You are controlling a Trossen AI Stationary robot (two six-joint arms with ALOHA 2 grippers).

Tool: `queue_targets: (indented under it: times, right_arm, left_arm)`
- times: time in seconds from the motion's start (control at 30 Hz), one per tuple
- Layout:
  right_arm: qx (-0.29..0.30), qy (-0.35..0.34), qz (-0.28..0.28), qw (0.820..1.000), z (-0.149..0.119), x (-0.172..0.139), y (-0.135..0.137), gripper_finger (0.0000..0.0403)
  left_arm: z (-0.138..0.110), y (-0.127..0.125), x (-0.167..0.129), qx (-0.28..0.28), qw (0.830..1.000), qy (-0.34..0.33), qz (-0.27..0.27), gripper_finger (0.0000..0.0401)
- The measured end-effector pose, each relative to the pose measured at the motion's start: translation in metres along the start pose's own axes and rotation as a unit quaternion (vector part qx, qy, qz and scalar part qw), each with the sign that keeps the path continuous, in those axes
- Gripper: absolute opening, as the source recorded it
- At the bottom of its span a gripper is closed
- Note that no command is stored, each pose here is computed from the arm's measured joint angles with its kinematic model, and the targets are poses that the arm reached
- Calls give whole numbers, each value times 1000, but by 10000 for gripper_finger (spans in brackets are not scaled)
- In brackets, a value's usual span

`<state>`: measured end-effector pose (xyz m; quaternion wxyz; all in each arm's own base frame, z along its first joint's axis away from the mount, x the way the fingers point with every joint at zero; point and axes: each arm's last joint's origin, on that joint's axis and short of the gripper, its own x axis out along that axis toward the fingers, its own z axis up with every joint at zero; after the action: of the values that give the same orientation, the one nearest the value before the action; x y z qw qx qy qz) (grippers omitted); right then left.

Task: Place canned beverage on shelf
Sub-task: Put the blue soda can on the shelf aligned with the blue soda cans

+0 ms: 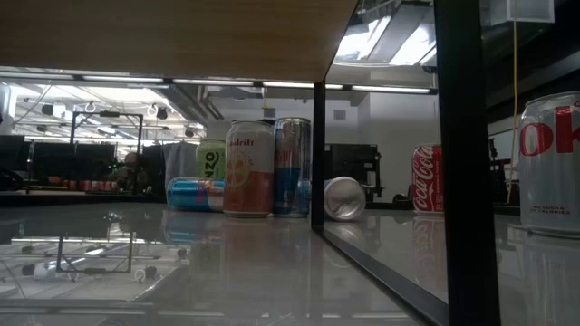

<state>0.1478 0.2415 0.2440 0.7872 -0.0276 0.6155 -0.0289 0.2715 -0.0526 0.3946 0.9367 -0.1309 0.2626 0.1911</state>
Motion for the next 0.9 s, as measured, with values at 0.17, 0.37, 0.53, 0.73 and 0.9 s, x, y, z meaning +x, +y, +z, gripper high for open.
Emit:
queue_targets:
  times: [0.17,0.37,0.53,0.73,0.9]
  right_arm:
    - [2,-3,4,1000,0,0,1,308]
    - [8,-15,26,1000,3,-1,5,219]
    - [26,-11,49,998,14,-8,5,212]
    - [66,-8,83,994,38,-21,-1,229]
    - [106,-16,129,986,64,-42,-9,230]
  left_arm:
    - [0,0,0,0,1000,0,0,295]
    - [0,0,0,0,1000,0,0,295]
    - [0,0,0,1,1000,0,0,295]
    - [0,0,0,1,1000,0,0,295]
    - [0,0,0,1,1000,0,0,295]
